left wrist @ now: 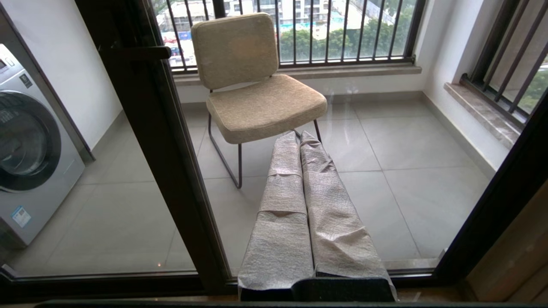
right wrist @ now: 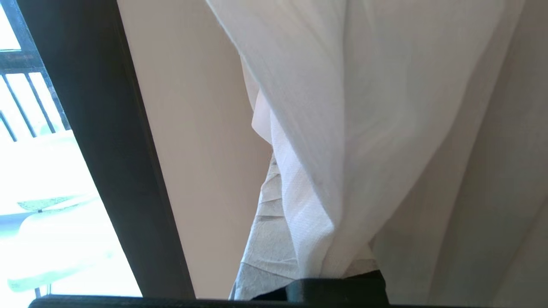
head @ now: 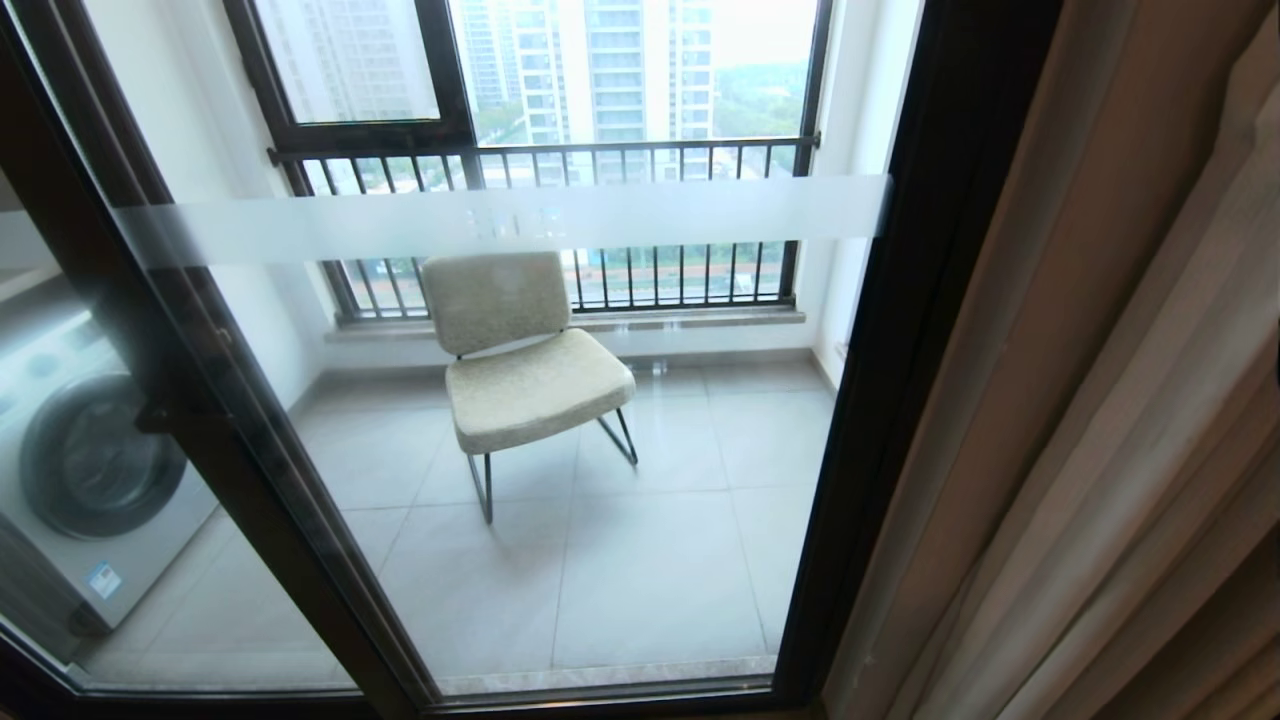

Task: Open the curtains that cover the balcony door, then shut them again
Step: Pull the inner curtains open on both sides

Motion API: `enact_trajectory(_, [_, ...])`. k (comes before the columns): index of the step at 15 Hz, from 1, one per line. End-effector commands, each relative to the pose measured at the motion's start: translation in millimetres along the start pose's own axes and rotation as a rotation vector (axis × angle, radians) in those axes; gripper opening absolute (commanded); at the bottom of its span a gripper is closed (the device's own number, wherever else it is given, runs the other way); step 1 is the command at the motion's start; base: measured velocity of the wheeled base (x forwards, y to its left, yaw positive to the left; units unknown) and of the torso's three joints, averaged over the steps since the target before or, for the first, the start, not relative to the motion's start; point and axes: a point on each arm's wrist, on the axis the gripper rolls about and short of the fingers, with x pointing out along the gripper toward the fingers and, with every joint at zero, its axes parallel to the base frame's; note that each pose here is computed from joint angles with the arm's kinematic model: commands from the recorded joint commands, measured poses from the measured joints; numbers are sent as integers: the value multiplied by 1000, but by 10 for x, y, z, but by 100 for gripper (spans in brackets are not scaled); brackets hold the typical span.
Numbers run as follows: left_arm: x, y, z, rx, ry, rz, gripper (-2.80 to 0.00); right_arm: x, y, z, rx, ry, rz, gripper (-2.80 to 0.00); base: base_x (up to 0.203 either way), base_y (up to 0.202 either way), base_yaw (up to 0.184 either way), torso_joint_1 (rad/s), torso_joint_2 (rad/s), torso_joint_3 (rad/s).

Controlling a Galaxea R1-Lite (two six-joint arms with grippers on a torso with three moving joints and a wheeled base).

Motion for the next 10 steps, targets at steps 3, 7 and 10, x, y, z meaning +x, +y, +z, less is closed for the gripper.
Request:
enact_trajectory(3, [0, 0, 0, 0, -1, 1, -280, -31, 14, 34, 0, -10, 5, -280, 0, 0, 0, 0, 0, 0])
enact_trajectory(7, [0, 0, 0, 0, -1, 1, -280, -29, 15, 18, 2, -4, 7, -280, 0, 0, 0, 0, 0, 0])
enact_trajectory(10, [0, 0, 0, 0, -1, 1, -280, -36, 20, 39, -1, -17, 11, 0, 0, 0, 0, 0, 0, 0])
